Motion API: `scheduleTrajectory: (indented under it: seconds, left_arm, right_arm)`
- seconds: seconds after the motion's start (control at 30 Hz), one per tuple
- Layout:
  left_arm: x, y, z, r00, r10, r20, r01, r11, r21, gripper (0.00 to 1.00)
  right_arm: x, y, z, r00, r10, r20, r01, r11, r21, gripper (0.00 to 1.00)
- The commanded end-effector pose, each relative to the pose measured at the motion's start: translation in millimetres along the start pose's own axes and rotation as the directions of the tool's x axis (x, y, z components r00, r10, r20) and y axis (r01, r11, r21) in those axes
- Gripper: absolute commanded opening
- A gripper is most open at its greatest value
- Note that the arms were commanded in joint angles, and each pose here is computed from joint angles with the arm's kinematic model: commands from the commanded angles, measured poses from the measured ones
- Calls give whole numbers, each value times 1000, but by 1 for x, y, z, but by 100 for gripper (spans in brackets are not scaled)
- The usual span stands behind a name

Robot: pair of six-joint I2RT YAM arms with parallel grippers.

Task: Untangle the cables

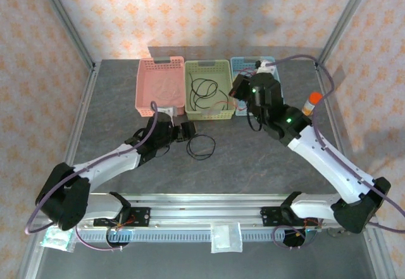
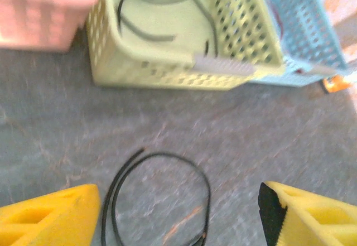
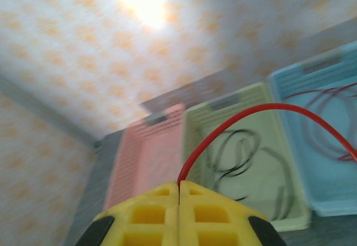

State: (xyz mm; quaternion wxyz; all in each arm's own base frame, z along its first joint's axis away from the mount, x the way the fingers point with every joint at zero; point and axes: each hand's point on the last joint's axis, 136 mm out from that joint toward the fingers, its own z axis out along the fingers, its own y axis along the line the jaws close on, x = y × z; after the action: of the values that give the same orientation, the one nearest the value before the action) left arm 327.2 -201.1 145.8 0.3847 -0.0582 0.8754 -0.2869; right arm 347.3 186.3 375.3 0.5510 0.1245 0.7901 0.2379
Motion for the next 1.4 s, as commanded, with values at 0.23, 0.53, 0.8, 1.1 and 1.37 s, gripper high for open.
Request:
scheduleTrajectory:
  seconds: [0.23,0.53,0.8,1.1,1.37]
  left_arm:
    - [-49,-19,-9,985,164,59,-159,983,-89,77]
    - [-90,-71,34,976,209,54,-210,978,4,77]
    - [-90,-89,73,971,237,5,-237,971,14,77]
    - [-56,-76,92,967,238,-90,-240,971,-10,77]
    - [-25,-57,73,965,230,-129,-236,971,-38,74]
  right_arm:
    - [-40,-92,70,994,-89,58,71,962,264,0]
    - [-66,-138,156,985,-169,30,150,932,329,0]
    - [-34,-166,231,971,-210,-116,238,903,358,0]
    - [29,-183,253,945,-120,-303,217,925,311,34]
    - [2,-157,214,958,-150,-243,219,931,291,38]
